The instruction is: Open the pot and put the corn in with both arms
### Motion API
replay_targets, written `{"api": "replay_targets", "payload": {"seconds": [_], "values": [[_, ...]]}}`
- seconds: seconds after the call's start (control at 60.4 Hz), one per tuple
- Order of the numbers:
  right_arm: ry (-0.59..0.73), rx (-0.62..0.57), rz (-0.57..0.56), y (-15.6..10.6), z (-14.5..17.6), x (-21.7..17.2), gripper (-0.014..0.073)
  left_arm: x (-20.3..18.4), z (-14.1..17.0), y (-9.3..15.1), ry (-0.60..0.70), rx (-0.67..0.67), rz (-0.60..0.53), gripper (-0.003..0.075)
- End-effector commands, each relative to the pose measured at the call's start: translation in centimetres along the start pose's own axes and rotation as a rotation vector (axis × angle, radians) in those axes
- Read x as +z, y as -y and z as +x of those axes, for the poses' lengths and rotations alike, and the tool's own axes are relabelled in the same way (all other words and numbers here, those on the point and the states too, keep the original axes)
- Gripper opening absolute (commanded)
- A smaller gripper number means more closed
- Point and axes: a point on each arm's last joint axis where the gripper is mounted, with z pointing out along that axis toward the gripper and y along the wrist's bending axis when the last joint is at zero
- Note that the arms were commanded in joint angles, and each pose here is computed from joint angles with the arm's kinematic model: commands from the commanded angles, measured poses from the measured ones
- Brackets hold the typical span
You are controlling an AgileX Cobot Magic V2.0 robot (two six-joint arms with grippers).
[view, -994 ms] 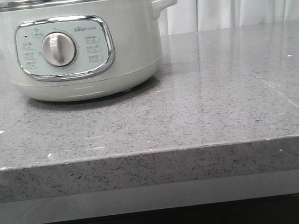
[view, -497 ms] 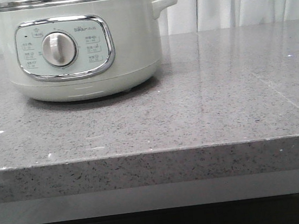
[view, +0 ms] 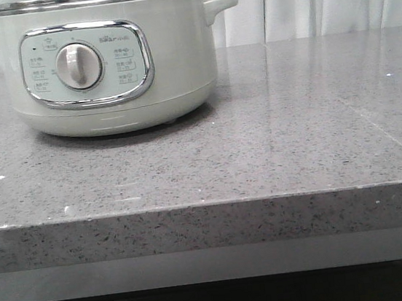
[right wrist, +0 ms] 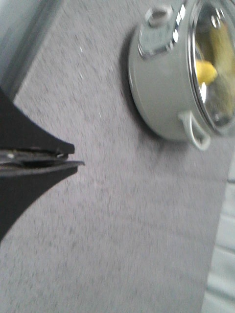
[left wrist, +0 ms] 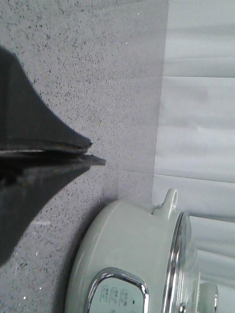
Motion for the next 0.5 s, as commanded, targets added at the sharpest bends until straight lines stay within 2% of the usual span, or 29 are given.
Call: {"api": "replay_targets", "payload": {"seconds": [0.0,0.281,0.48], "values": [[0.163,0.015,0.070,0.6,-0.1,-1.1,-0.0069,-0.1,-0.5,-0.1,0.096,-0.009,-0.004,-0.0020],[0.411,0.042,0.200,1.5,9.0,-0.5,-0.0069,-0.1,-0.5,-0.1,0.096,-0.009,-0.004,-0.0020],[0.468,0.044,0.248,1.9,14.4,1.0,-0.0069,-0.1,-0.5,-0.1,0.096,-0.009,-0.004,-0.0020]]}}
